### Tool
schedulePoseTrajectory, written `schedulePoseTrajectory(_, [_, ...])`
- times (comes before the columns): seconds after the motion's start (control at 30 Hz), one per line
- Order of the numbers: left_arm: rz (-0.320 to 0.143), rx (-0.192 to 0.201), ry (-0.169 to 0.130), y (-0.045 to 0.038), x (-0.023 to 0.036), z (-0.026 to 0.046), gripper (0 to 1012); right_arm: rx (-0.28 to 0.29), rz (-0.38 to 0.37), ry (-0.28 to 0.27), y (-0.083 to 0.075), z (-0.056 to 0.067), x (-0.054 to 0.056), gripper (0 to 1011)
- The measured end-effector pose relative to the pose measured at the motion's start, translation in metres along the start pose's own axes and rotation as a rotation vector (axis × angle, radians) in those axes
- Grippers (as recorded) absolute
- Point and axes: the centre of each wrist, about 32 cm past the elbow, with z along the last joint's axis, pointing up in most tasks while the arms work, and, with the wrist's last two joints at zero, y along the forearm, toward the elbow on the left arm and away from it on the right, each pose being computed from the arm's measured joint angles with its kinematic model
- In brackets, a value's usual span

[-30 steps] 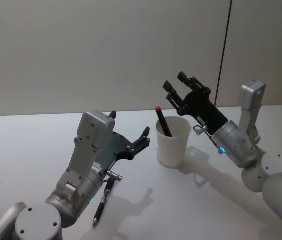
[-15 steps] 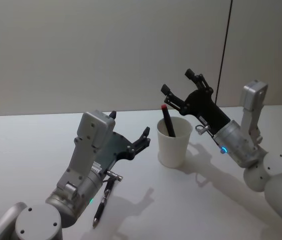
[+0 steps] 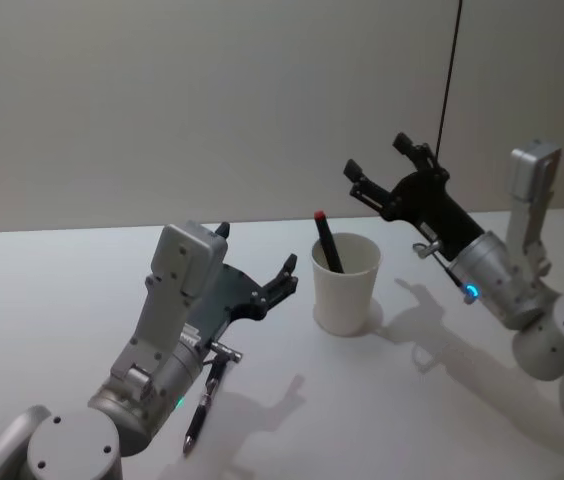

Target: Place the pen into the pen holder.

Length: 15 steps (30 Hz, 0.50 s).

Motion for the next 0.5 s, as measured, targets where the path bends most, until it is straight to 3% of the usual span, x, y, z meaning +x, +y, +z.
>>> schedulePoseTrajectory(0.5, [0.000, 0.000, 0.000, 0.0000, 0.0000, 0.0000, 1003, -0.149, -0.105, 0.000, -0.044, 0.050, 0.001, 1002])
